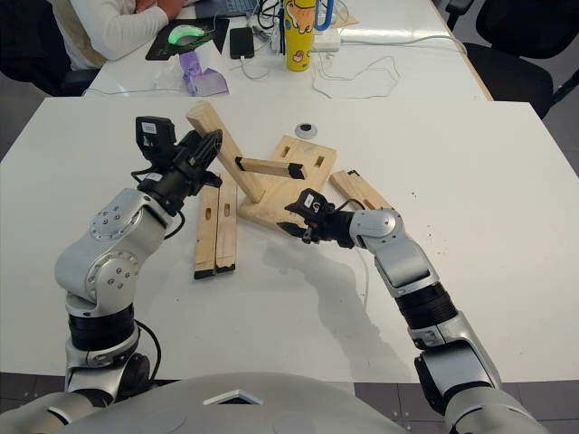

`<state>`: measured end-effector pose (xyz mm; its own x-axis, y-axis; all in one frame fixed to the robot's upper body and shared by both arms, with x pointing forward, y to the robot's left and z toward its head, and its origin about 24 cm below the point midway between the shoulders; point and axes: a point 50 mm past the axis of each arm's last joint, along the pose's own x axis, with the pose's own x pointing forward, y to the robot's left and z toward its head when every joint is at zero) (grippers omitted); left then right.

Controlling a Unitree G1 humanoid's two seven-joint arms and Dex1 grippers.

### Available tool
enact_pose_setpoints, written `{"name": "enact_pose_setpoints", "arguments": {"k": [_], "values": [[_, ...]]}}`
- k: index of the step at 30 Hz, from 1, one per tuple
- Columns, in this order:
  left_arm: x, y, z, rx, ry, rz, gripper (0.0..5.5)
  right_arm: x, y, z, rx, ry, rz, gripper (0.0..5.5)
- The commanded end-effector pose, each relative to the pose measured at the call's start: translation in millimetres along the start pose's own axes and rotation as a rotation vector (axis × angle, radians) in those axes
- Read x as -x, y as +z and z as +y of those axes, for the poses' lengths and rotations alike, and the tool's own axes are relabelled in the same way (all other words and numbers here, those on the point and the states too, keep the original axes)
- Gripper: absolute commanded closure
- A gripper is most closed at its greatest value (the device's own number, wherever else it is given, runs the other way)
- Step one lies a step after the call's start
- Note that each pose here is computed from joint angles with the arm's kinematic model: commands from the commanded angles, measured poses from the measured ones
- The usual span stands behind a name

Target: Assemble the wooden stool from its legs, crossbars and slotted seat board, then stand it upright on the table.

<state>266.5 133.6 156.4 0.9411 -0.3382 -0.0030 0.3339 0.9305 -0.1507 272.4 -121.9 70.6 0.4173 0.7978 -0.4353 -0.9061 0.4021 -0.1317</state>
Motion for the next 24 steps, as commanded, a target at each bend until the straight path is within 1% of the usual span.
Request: {"name": "enact_pose_setpoints", "arguments": {"k": [1,9,11,13,15,16,18,19,21,24], "values": [[2,17,2,-0.011,0.025,-0.095,3.85,4,-3,1,0.001,0.007,0.014,3.52],[9,46,1,0.015,0.015,-0.263,3.85,13,-7,-4,-0.006,-0.013,0.031,3.52],[13,60,8,0.036,0.050,-0.346,3.85,20,-6,-11,-0.014,-0.047,0.031,3.52],[19,76,18,0.108,0.071,-0.441,3.85,28,-6,-19,-0.015,-0.082,0.037,3.52],[25,81,29,0.177,0.083,-0.480,3.85,34,-6,-25,-0.012,-0.102,0.043,3.52],[28,81,37,0.209,0.101,-0.475,3.85,36,-6,-28,-0.008,-0.114,0.047,3.52],[32,74,50,0.258,0.139,-0.423,3.85,39,-7,-33,-0.005,-0.141,0.056,3.52],[32,64,56,0.264,0.167,-0.348,3.85,40,-7,-36,-0.002,-0.158,0.064,3.52],[32,32,61,0.237,0.194,-0.123,3.85,39,-8,-37,-0.004,-0.179,0.071,3.52],[45,-13,49,0.194,0.085,0.172,3.85,38,-11,-36,-0.010,-0.188,0.078,3.52]]}}
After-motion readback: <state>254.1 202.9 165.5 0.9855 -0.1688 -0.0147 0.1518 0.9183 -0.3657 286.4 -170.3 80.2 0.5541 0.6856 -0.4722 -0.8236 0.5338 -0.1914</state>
